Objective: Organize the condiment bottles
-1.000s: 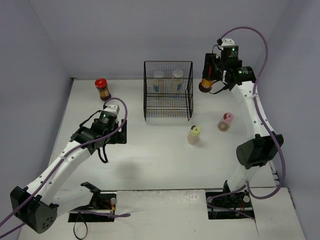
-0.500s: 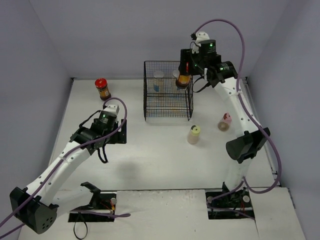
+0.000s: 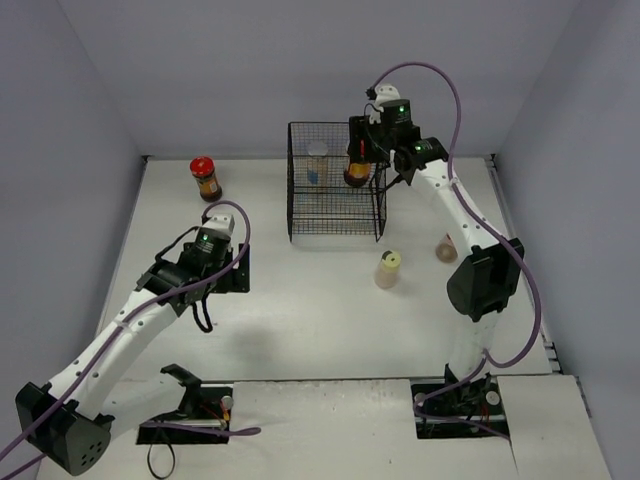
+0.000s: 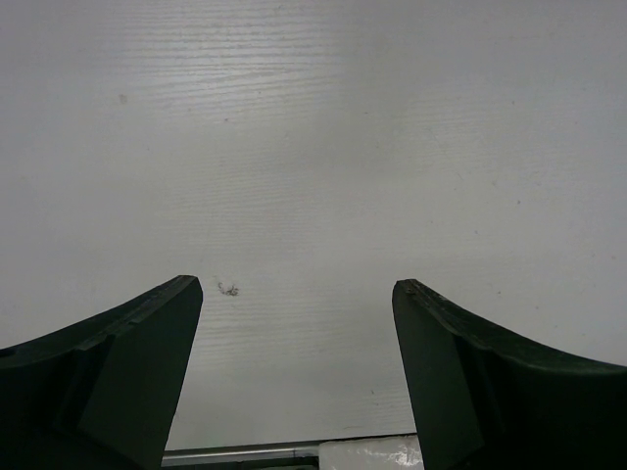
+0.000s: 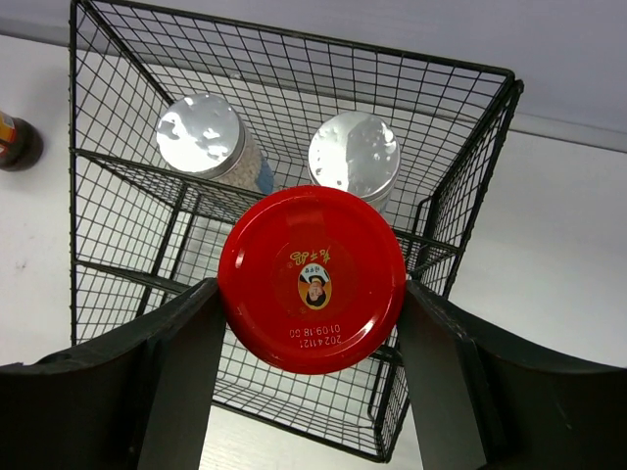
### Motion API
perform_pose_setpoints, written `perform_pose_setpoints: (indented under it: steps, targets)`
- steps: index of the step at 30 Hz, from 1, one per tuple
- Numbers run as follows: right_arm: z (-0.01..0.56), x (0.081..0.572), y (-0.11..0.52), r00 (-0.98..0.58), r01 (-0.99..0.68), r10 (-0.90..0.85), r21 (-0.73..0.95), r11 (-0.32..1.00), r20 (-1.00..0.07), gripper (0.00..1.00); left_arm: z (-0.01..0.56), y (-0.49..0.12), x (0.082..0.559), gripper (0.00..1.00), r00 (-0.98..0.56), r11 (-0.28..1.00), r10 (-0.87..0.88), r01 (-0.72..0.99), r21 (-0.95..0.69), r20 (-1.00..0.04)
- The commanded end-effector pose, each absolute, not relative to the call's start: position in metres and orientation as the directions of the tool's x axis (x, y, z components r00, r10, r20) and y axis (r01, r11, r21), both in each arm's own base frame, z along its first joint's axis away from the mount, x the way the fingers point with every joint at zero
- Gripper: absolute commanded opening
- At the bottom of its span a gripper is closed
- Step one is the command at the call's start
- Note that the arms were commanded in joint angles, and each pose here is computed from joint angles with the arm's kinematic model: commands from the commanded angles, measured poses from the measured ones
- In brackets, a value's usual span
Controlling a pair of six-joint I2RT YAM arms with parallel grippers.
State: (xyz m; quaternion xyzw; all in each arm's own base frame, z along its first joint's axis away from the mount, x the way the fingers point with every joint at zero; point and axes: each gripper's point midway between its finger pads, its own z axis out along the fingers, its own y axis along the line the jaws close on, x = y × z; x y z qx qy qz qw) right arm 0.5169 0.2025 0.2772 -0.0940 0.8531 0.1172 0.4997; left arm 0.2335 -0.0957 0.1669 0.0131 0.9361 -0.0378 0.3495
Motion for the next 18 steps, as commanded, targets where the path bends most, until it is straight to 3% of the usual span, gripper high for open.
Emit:
perform_pose_setpoints:
  steps: [1, 13, 18]
  targets:
    - [0.355, 0.535, 0.205, -0.243, -0.294, 0.041, 0.114, 0.949, -0.969, 0.00, 0.176, -0.093, 0.238, 0.79, -0.729, 0.997, -0.033, 0.024, -0.074, -0.683]
    - [0.276, 0.549, 0.200, -0.300, -0.217, 0.020, 0.089, 0.972, -0.954, 0.00, 0.170, -0.092, 0.237, 0.80, -0.740, 0.998, -0.036, 0.011, -0.065, -0.671]
    - [0.253, 0.553, 0.201, -0.313, -0.200, 0.036, 0.102, 0.974, -0.949, 0.07, 0.168, -0.090, 0.235, 0.79, -0.746, 0.998, -0.033, 0.005, -0.056, -0.665]
